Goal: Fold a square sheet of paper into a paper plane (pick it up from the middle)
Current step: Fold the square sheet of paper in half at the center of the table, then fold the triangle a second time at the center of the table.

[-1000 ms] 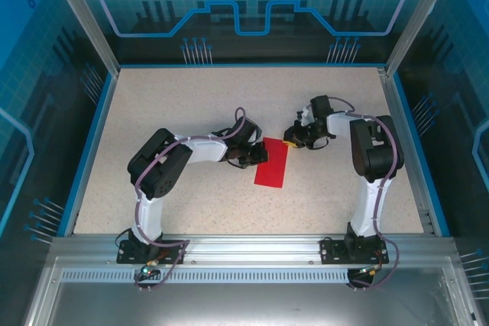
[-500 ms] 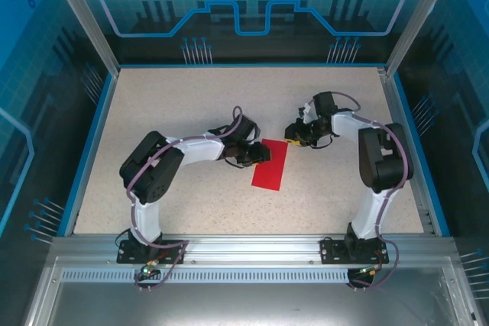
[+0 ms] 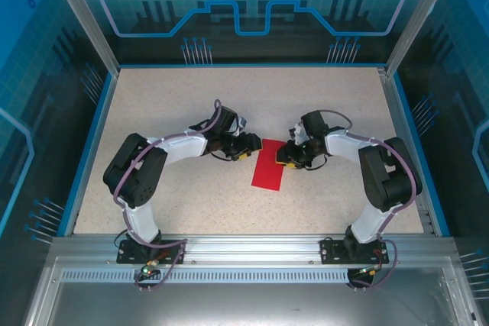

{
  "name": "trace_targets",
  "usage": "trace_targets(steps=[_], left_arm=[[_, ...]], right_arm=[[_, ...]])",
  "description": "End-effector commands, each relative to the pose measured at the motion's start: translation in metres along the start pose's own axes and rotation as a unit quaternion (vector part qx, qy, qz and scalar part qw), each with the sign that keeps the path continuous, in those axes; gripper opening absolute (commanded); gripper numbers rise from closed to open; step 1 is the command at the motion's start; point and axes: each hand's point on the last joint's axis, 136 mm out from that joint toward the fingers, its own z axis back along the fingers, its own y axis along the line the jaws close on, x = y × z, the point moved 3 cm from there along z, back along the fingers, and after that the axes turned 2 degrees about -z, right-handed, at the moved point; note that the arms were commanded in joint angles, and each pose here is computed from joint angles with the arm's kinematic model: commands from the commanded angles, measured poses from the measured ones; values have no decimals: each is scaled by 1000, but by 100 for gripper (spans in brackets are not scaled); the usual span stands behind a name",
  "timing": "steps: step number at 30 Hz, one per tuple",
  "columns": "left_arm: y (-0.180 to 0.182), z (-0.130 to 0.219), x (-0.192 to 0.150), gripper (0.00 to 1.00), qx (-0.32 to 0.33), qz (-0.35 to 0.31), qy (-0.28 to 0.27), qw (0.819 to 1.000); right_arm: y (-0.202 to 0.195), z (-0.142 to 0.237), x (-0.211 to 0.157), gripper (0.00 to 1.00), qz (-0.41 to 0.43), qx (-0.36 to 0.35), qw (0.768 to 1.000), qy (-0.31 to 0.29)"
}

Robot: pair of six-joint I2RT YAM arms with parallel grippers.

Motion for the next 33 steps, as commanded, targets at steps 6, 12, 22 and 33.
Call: trace_targets(steps=[6, 12, 22, 33], left_arm=[[3, -14, -9, 59, -11, 14, 34, 999], [0, -23, -14, 60, -13, 11, 47, 999], [1, -26, -15, 60, -6, 11, 53, 999], [1, -27, -18, 60, 4, 5, 56, 998]], right_arm=[[-5, -4, -6, 36, -6, -19, 1000, -5], [-8, -7, -7, 35, -7, -23, 1000, -2], [-22, -17, -16, 32, -18, -29, 999, 14], [-16, -6, -15, 31, -18, -18, 1000, -2]])
